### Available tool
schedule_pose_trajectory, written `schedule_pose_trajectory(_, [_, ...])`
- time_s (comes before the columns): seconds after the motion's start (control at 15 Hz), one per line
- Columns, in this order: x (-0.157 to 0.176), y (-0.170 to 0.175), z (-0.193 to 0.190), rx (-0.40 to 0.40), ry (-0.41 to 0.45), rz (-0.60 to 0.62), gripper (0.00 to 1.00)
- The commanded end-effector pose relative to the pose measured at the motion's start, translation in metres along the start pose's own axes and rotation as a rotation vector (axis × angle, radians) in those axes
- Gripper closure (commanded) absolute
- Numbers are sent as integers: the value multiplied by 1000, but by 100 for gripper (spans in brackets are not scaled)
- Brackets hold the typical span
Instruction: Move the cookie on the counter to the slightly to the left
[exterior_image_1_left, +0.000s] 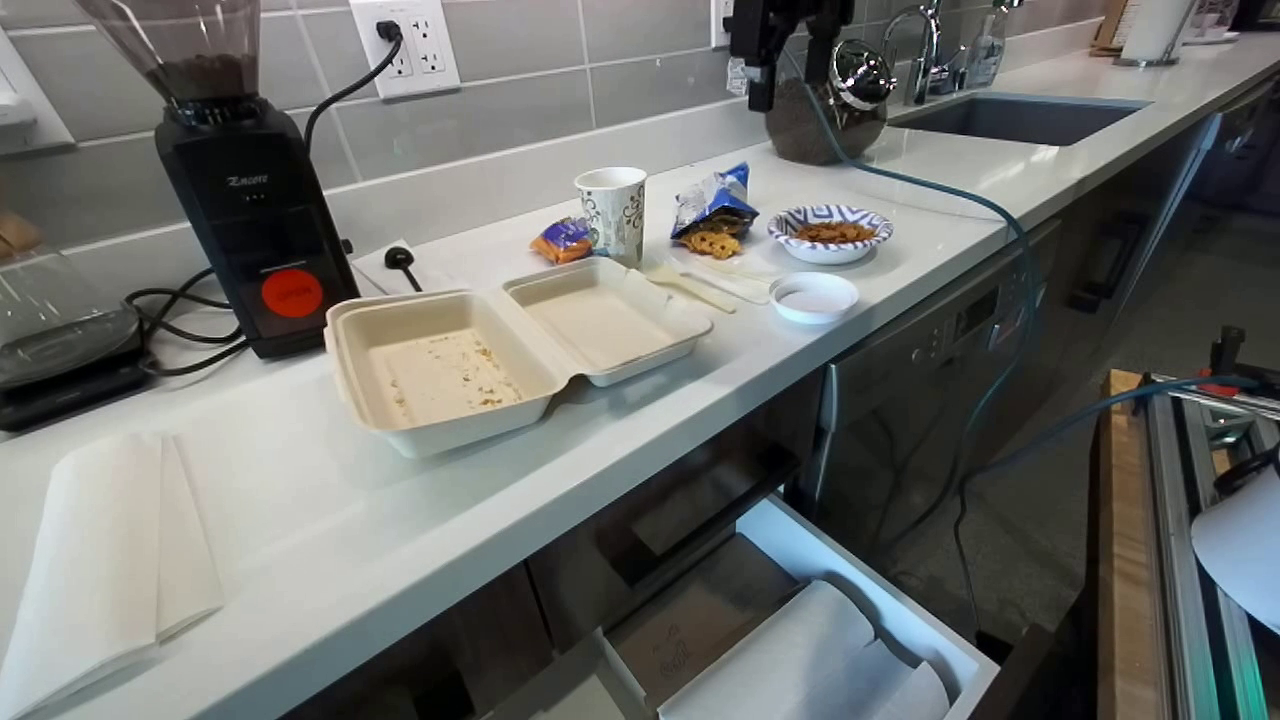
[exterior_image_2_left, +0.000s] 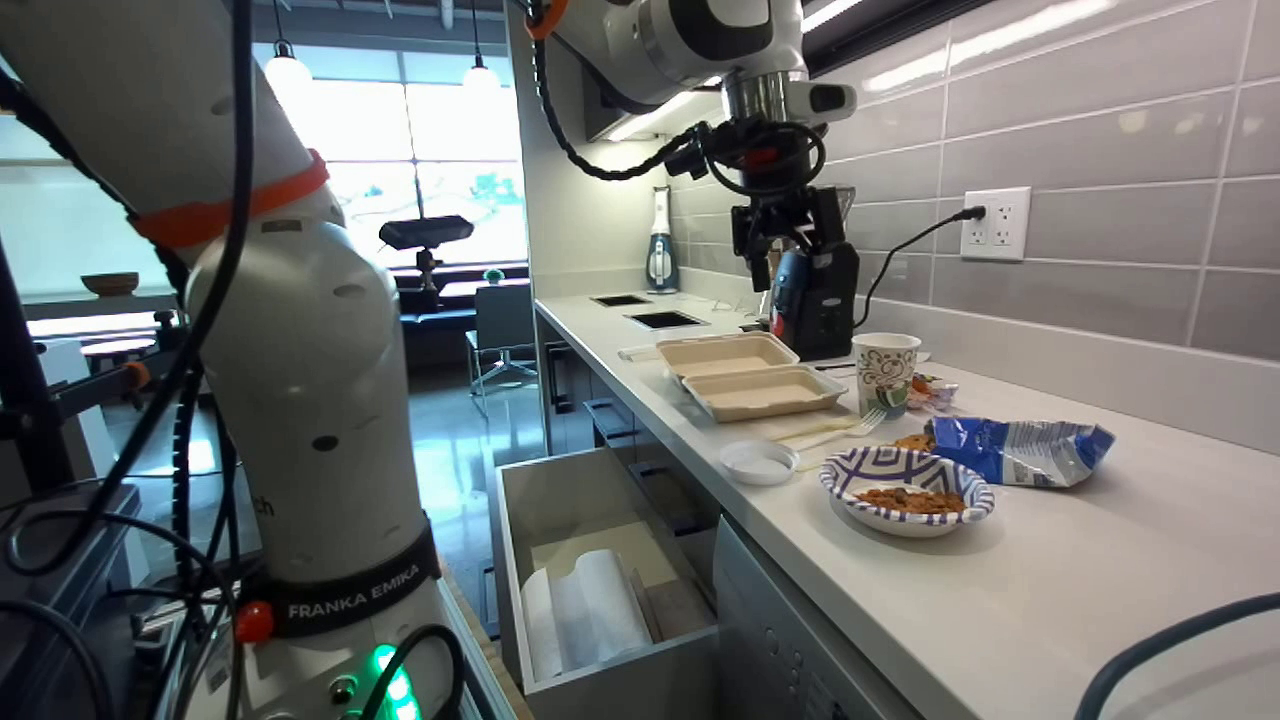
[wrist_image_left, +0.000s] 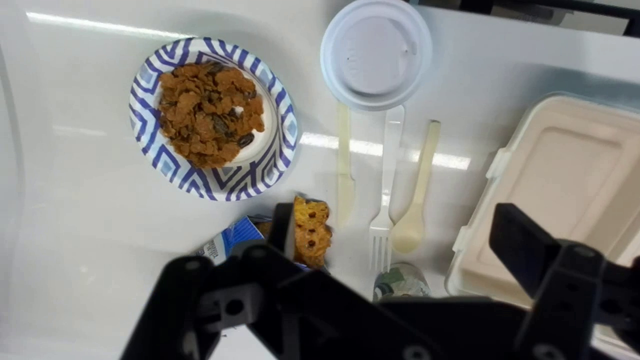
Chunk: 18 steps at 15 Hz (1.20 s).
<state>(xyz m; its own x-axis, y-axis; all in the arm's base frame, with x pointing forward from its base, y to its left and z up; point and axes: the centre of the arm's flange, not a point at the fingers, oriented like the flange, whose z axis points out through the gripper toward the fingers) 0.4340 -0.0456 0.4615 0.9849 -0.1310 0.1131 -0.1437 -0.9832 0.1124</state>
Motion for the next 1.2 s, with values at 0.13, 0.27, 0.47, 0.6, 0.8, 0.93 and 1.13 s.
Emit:
schedule_pose_trajectory(0.13, [4,23,29,-49,8,47,0])
schedule_pose_trajectory(0.27, [4,33,42,-23,8,59,0])
schedule_pose_trajectory(0.47, [7,48,54,12,36,69,0])
schedule_pose_trajectory(0.6, [9,58,60,17,45,60,0])
schedule_pose_trajectory(0.8, [12,72,68,43,66,40,0])
schedule_pose_trajectory(0.93, [15,81,75,80,77,17,0])
schedule_pose_trajectory(1.13, [19,93,85,161,81,-25,0])
